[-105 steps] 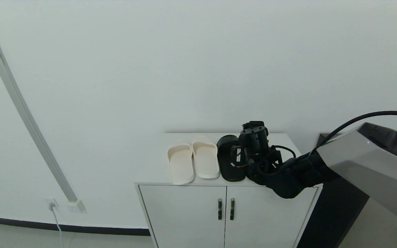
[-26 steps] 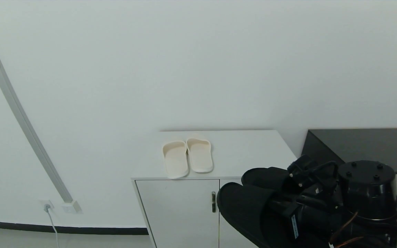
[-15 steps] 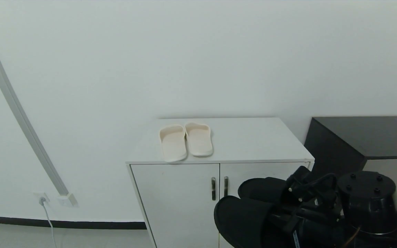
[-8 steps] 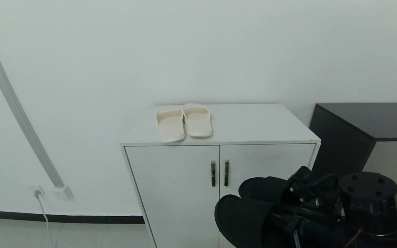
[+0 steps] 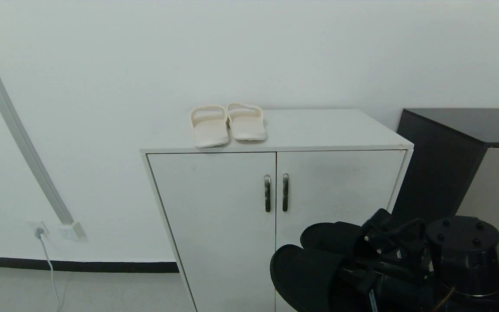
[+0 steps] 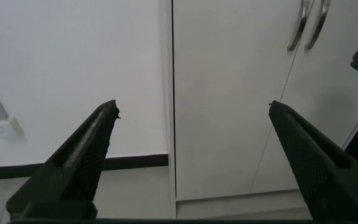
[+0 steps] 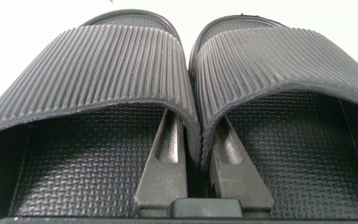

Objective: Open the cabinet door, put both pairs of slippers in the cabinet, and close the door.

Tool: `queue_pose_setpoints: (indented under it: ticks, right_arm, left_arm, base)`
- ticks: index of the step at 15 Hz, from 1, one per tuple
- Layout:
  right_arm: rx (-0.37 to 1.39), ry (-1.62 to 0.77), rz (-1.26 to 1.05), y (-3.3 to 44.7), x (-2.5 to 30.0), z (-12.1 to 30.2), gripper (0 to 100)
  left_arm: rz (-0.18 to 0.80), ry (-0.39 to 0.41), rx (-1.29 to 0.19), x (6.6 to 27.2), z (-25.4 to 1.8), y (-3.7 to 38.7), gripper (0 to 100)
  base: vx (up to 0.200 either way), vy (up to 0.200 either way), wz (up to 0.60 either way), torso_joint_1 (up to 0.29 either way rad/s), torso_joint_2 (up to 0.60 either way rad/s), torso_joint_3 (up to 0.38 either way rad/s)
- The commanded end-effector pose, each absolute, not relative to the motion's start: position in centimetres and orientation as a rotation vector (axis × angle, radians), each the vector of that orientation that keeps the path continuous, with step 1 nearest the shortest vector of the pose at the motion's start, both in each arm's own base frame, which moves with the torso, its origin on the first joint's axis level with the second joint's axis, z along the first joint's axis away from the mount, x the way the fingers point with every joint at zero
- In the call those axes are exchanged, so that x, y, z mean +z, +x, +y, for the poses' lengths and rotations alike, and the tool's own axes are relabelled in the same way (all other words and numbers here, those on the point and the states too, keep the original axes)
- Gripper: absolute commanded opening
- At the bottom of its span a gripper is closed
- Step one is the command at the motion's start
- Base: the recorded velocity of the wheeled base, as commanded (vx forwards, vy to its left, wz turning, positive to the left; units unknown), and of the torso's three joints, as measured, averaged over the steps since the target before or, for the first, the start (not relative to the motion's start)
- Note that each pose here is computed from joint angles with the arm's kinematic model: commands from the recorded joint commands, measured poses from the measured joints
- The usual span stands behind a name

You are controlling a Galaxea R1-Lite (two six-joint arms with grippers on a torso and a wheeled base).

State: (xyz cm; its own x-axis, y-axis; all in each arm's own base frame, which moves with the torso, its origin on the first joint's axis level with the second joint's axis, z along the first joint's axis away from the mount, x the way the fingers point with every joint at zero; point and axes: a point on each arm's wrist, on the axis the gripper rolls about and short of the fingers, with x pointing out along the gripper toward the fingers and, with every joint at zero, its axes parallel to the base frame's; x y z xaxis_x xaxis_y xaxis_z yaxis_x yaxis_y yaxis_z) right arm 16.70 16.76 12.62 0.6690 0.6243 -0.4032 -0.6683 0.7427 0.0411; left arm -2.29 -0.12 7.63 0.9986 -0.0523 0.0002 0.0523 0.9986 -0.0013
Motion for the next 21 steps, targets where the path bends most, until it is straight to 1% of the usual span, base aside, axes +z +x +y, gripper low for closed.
queue_pose_setpoints:
  ticks: [1, 5, 8, 14, 16, 17, 18, 19, 21]
  right_arm:
    - [0.731, -0.114, 0.41, 16.7, 12.6, 16.8, 0]
    - [0.732, -0.108, 0.396, 16.7, 12.7, 16.7, 0]
    - [0.732, -0.104, 0.387, 16.6, 12.7, 16.7, 0]
    - [0.729, -0.11, 0.4, 16.6, 12.4, 16.6, 0]
    - [0.729, -0.114, 0.405, 16.5, 12.3, 16.6, 0]
    - [0.73, -0.114, 0.405, 16.5, 12.3, 16.6, 0]
    - [0.732, -0.115, 0.407, 16.5, 12.3, 16.6, 0]
    - [0.732, -0.115, 0.407, 16.5, 12.3, 16.6, 0]
    - [0.734, -0.116, 0.405, 16.5, 12.3, 16.6, 0]
  left_arm:
    - [0.0, -0.002, -0.054, 7.6, -0.1, -2.3, 100]
    - [0.003, 0.003, -0.057, 7.6, -0.1, -2.3, 100]
    - [0.029, 0.001, -0.063, 7.7, -0.1, -2.1, 100]
    - [0.026, 0.001, -0.063, 7.7, -0.1, -2.1, 100]
    - [0.028, 0.022, -0.06, 8.0, -0.1, -2.0, 100]
    - [0.007, 0.023, -0.057, 9.5, -0.1, -2.1, 100]
    - [-0.048, -0.022, -0.056, 13.6, -0.1, -2.3, 100]
    - [-0.031, -0.037, -0.067, 15.2, -0.1, -1.8, 100]
    - [0.071, -0.04, -0.124, 15.6, -0.3, -0.1, 100]
  base:
    - [0.0, 0.0, 0.0, -0.139, 0.47, 0.334]
    - [0.0, 0.0, 0.0, -0.116, 0.47, 0.344]
    - [0.0, 0.0, 0.0, -0.08, 0.46, 0.372]
    - [0.0, 0.0, 0.0, -0.001, 0.04, 0.029]
    - [0.0, 0.0, 0.0, -0.018, 0.06, 0.057]
    - [0.0, 0.0, 0.0, -0.032, 0.13, 0.134]
    - [0.0, 0.0, 0.0, -0.007, 0.07, 0.071]
    - [0.0, 0.0, 0.0, 0.0, 0.0, 0.0]
    - [0.0, 0.0, 0.0, 0.0, 0.0, 0.0]
